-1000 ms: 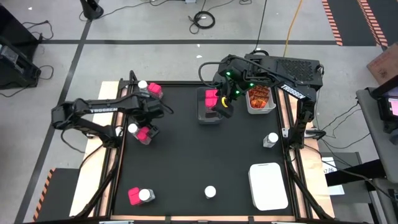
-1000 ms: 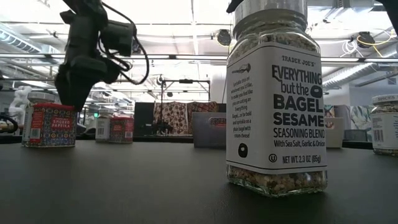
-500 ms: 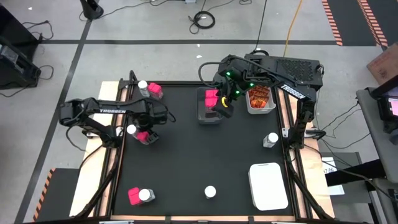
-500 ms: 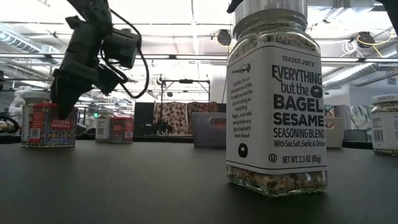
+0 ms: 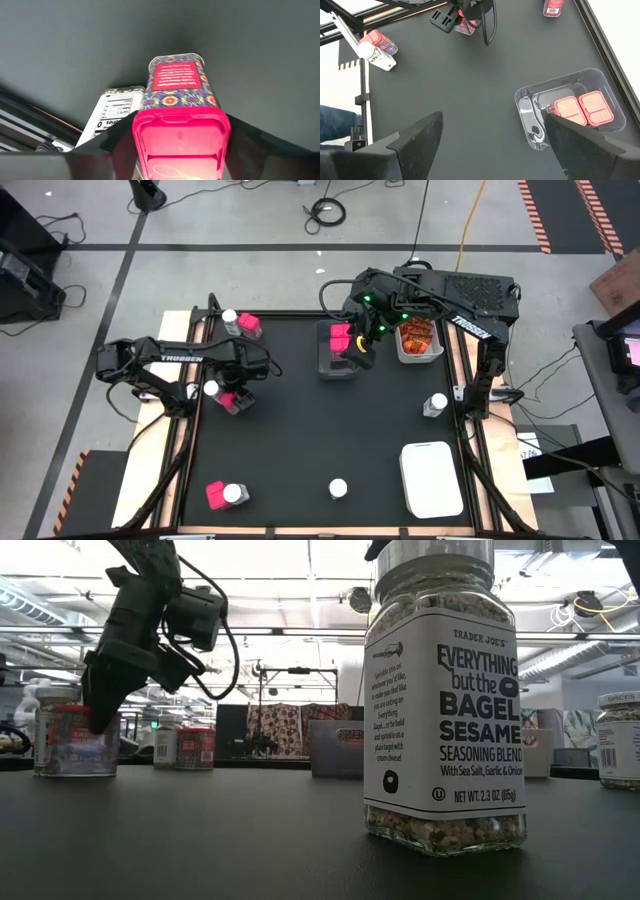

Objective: Sort spices by type
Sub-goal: Put the red seasoning can into the black transparent bin

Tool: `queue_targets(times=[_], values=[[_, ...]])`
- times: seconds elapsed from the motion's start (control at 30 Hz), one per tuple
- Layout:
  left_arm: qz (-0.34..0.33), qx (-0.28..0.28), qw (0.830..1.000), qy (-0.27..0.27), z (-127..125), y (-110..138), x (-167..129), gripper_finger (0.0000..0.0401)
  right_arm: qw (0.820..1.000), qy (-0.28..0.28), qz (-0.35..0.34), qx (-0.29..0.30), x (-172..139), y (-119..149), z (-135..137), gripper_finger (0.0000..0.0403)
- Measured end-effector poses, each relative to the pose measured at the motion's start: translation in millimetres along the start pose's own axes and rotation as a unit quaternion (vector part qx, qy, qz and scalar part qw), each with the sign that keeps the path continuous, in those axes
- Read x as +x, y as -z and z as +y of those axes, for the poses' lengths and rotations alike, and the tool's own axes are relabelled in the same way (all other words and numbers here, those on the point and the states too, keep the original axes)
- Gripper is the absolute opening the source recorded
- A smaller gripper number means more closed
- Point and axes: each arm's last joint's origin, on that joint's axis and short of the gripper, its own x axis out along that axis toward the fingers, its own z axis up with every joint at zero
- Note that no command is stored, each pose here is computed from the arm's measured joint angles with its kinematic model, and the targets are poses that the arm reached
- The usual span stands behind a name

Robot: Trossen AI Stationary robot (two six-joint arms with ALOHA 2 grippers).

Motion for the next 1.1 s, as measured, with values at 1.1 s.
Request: queue_targets(times=[1.1], values=[[-0.292,0.182,0.939,0.024,-56,-128,-170,0.0234,0.996,0.081,0.029,0.013,-10,13,5,0.0345]])
